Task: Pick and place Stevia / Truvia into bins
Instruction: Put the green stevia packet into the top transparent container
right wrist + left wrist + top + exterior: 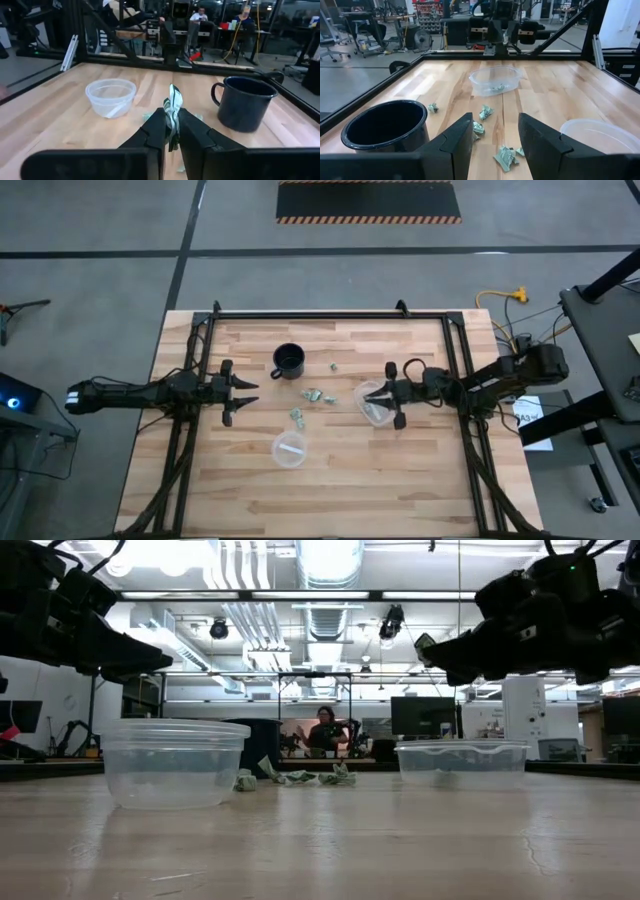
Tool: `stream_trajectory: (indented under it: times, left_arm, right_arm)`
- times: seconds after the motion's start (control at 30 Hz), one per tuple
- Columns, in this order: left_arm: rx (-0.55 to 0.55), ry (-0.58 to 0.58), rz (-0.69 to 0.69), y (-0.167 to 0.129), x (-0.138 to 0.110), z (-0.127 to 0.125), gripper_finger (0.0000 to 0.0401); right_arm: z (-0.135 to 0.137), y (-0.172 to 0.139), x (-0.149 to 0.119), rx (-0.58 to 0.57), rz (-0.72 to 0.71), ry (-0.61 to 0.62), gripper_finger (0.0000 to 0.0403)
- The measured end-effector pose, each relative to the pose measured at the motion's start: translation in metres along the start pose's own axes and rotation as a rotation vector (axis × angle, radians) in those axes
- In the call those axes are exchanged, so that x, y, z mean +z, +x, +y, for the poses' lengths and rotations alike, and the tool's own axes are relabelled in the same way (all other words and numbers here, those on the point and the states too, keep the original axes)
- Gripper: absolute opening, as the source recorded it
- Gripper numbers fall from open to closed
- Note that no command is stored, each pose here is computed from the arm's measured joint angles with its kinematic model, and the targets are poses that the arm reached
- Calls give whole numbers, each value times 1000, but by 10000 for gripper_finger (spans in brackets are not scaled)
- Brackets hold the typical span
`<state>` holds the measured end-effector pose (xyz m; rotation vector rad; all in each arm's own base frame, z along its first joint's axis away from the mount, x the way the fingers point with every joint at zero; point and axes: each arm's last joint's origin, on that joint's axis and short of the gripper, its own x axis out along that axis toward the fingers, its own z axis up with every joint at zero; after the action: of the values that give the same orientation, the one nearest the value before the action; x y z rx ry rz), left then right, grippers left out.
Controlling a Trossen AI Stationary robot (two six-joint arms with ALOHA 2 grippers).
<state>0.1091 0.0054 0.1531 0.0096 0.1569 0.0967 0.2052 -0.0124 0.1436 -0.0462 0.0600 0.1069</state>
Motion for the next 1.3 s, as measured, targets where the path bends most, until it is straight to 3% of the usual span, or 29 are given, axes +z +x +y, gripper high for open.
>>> stream_trajectory:
  times: [0.83,1.3]
  left_arm:
    - [0,0,2,0,0,0,141]
    - [0,0,-1,0,0,0,141]
  right_arm:
    - [-14,-18,-15,-113,25,67,23]
    - [-15,-15,-15,-127,45,64,75]
